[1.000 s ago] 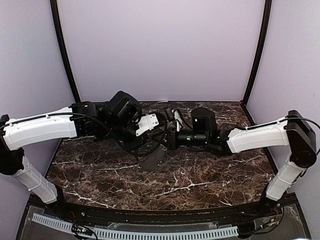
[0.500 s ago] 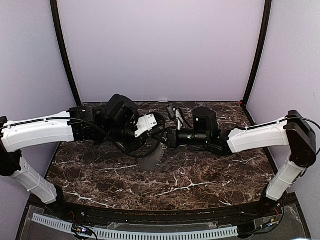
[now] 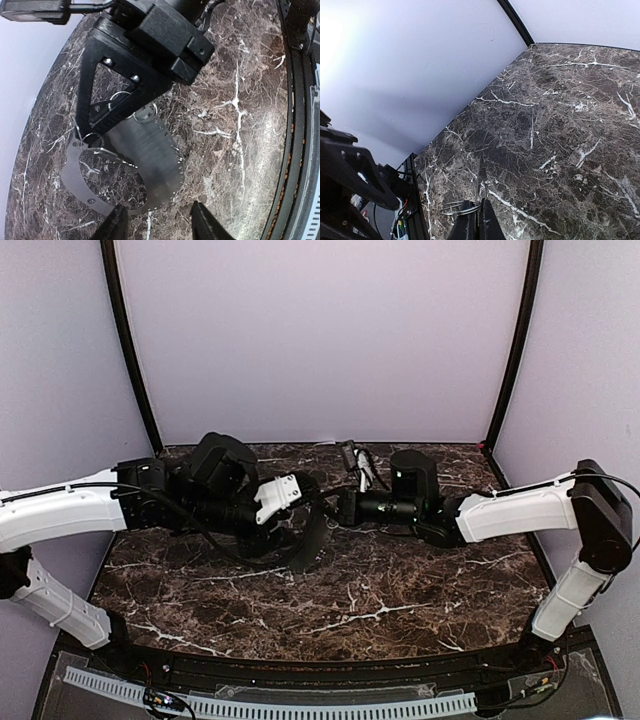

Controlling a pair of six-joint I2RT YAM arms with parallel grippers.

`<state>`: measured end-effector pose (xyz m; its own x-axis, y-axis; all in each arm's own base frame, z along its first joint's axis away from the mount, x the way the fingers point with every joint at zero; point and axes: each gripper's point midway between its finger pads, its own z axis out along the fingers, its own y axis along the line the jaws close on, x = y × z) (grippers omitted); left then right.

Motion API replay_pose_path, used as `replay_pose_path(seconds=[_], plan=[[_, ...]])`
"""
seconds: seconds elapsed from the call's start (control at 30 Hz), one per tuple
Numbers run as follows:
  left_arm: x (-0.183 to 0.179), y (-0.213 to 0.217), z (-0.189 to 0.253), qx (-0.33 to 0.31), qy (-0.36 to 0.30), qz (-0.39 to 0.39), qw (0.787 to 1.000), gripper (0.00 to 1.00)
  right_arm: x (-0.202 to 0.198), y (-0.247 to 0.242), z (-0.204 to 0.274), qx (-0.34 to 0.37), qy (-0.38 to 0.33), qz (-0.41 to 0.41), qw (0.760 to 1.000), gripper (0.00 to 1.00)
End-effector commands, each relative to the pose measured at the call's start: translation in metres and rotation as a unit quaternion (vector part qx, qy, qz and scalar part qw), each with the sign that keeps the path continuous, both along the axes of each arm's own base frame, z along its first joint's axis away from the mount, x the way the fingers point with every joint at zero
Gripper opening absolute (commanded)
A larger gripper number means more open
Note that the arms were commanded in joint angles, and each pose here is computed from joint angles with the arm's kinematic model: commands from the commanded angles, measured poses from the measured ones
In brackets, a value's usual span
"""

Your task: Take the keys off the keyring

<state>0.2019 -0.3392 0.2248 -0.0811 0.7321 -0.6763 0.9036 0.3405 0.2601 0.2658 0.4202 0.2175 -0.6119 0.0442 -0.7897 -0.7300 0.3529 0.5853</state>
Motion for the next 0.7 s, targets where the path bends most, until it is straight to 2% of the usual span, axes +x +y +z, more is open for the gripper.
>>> replay_pose_path(seconds=[0.0,0.1,0.2,0.27,0.43,0.67], plan=[[-0.014,0.004,0.045,-0.099,-0.001,0.003,0.995,0.53,-0.003,-0.001,0.028,0.021,-0.050,0.014,0.998,0.00],[-0.014,0.005,0.079,-0.194,0.000,0.017,0.981,0.54,-0.014,-0.001,0.045,0.020,-0.077,0.044,0.996,0.00],[-0.012,0.004,0.099,-0.274,0.060,0.004,0.960,0.44,-0.024,0.001,0.049,0.008,-0.084,0.076,0.994,0.00],[-0.006,0.003,0.103,-0.299,0.090,0.007,0.950,0.41,-0.032,0.002,0.052,0.003,-0.086,0.101,0.991,0.00],[-0.014,-0.011,0.103,-0.311,0.132,-0.028,0.941,0.41,-0.047,0.003,0.055,0.002,-0.074,0.150,0.986,0.00],[-0.004,-0.017,0.081,-0.284,0.145,-0.007,0.948,0.41,-0.050,0.003,0.059,0.006,-0.066,0.165,0.984,0.00]])
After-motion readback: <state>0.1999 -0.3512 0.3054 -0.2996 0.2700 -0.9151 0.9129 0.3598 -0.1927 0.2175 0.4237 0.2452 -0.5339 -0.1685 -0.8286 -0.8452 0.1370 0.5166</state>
